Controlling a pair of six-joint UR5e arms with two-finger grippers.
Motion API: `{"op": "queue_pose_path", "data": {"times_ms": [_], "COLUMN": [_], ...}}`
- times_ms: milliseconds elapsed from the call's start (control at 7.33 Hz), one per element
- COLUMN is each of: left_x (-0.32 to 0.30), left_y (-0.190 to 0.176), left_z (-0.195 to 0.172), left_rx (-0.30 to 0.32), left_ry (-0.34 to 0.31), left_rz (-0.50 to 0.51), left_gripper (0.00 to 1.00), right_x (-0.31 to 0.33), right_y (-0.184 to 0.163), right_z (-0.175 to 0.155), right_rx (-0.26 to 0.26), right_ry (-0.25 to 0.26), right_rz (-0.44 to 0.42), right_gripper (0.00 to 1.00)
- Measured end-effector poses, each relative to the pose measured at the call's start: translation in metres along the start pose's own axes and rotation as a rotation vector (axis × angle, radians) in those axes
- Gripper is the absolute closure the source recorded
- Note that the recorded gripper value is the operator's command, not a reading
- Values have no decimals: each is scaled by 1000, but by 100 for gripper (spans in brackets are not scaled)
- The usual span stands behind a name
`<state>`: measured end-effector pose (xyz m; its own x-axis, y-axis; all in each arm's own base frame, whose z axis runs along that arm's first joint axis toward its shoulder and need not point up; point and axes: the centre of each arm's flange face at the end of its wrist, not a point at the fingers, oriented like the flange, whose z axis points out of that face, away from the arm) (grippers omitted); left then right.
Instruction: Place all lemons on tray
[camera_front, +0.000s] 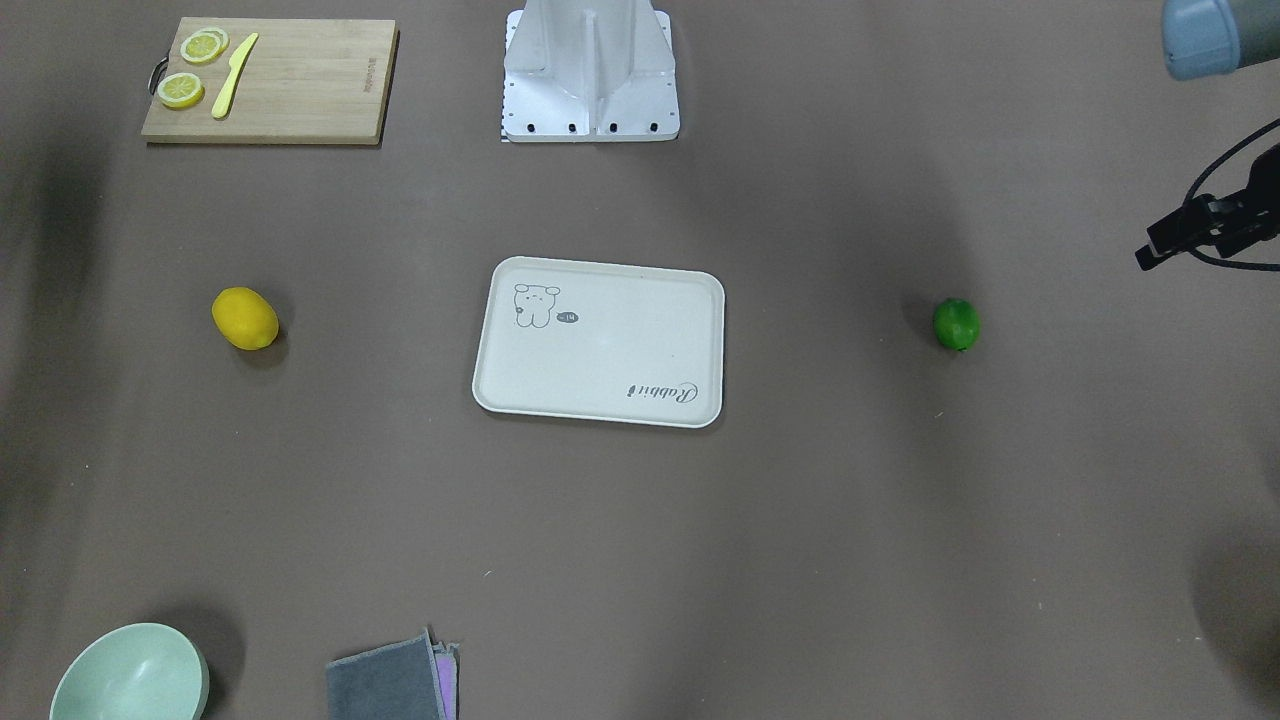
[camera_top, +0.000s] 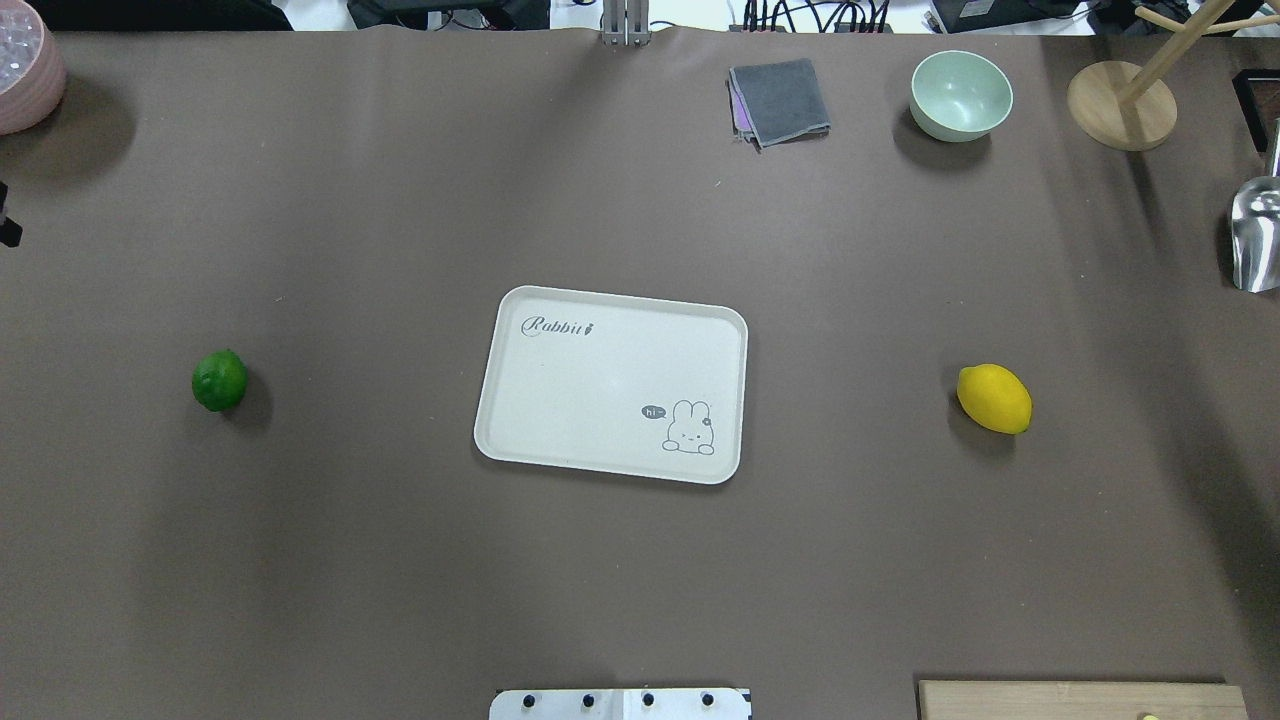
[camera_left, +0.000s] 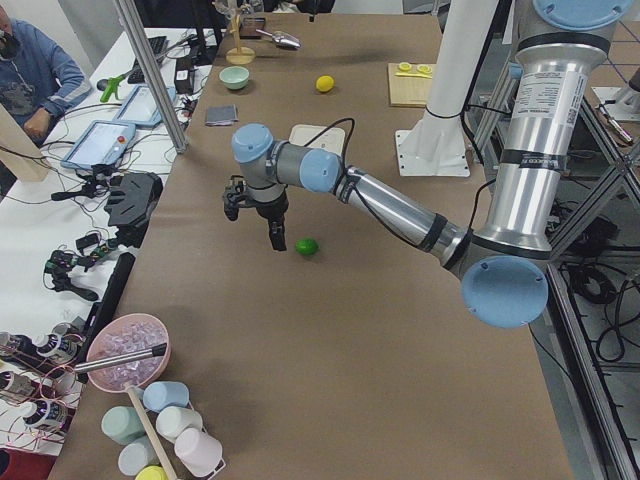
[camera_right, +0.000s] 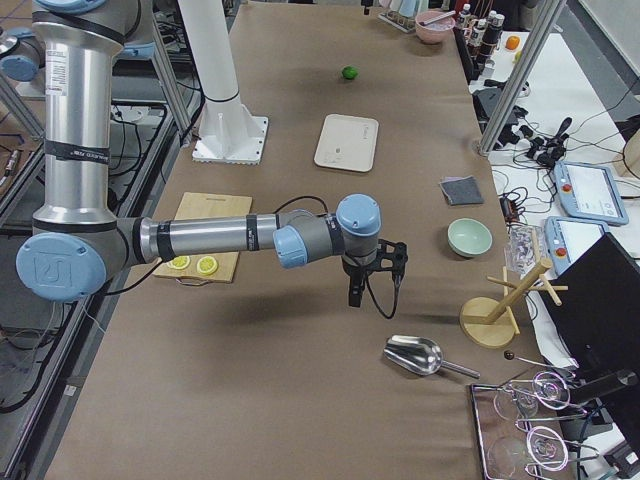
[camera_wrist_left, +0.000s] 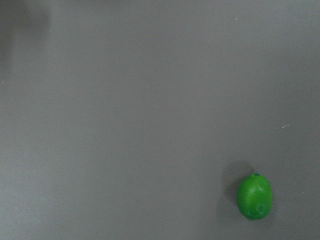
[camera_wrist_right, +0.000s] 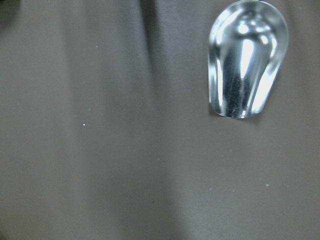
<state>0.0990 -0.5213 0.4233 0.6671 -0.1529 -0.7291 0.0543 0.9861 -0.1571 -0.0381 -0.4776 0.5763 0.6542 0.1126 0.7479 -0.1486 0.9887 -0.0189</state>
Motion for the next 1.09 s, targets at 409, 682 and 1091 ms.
{"op": "queue_pose_path", "data": {"times_ms": [409, 682, 1091], "left_x": [76, 89, 69], "left_y": [21, 28, 32], "left_z": [30, 61, 128], "left_rx": [-41, -40, -22], "left_ry": [-6, -30, -62], "left_rz": [17, 75, 146], "left_gripper": [2, 3, 3], "right_x": [-110, -170, -234], "right_y": [-2, 12, 38], "right_z": [41, 64, 96], "right_rx": [-63, -104, -120], "right_ry": [-61, -79, -63], "right_rz": [-79, -157, -286], "right_gripper": [0, 0, 0]}}
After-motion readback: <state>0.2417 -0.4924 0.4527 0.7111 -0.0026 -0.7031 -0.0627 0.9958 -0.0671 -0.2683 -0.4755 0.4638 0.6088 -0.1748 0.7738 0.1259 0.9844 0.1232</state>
